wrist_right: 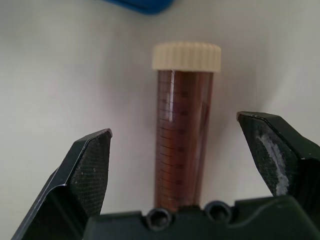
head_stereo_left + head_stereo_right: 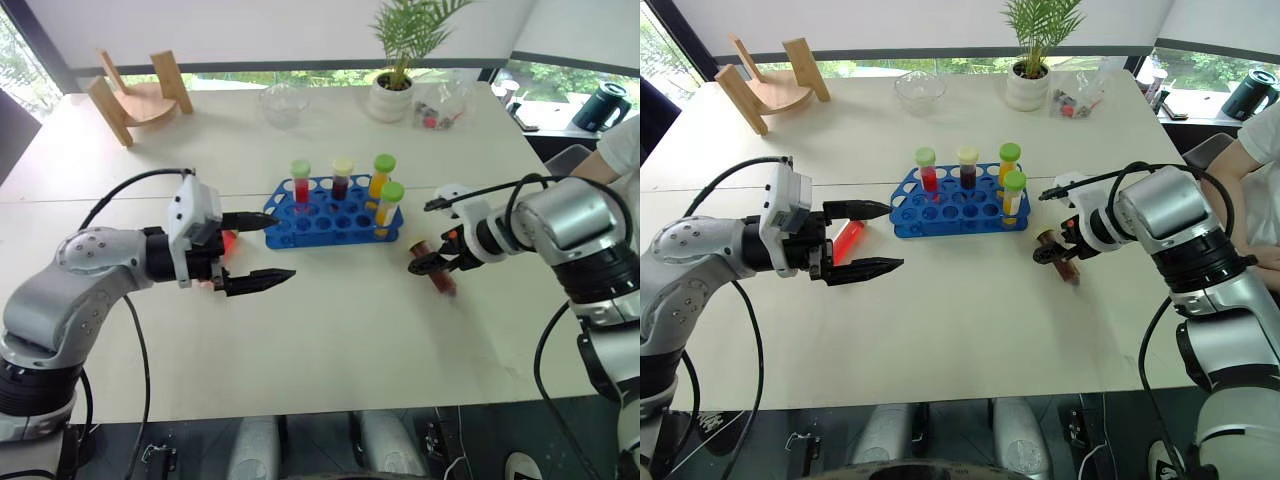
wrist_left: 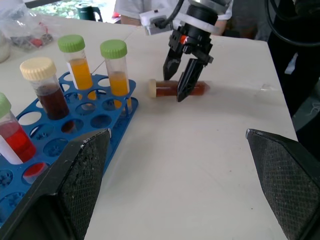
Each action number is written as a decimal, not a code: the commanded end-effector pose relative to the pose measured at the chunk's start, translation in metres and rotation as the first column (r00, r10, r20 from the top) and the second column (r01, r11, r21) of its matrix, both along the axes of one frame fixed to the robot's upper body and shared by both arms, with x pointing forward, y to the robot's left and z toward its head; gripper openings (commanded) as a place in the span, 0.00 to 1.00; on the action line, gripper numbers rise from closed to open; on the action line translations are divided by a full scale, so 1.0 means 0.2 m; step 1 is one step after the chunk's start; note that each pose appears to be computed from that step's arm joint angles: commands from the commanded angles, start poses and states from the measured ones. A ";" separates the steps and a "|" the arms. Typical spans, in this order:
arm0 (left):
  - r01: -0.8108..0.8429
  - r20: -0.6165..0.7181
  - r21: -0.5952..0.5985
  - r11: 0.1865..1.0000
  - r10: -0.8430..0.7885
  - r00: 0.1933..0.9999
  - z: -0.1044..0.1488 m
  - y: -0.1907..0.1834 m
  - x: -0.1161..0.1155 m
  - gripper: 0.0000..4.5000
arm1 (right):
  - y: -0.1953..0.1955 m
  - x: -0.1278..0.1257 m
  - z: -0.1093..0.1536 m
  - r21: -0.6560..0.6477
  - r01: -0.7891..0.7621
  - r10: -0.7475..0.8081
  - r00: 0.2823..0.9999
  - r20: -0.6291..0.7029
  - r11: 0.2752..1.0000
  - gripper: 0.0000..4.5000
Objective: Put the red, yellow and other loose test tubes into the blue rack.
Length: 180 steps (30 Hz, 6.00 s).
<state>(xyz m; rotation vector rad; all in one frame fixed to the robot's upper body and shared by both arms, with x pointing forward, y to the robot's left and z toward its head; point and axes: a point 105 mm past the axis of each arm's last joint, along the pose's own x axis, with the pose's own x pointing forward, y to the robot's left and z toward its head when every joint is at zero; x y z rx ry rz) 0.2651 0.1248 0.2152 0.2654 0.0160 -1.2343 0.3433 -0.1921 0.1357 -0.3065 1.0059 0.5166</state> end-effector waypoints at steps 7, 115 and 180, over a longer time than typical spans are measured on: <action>-0.031 0.054 0.004 1.000 0.031 0.998 0.04 0.02 -0.02 1.00 | 0.00 0.05 -0.05 -0.050 -0.055 0.057 0.998 0.038 0.997 0.36; -0.477 -0.117 0.248 0.843 0.515 0.849 -0.05 0.38 0.34 1.00 | 0.57 -0.43 0.23 0.312 -0.720 0.284 0.577 0.766 0.620 0.99; -0.212 0.183 -0.467 0.859 0.328 0.927 -0.04 -0.18 0.47 0.18 | 0.46 -0.41 0.38 0.161 -0.709 0.378 0.538 0.754 0.687 1.00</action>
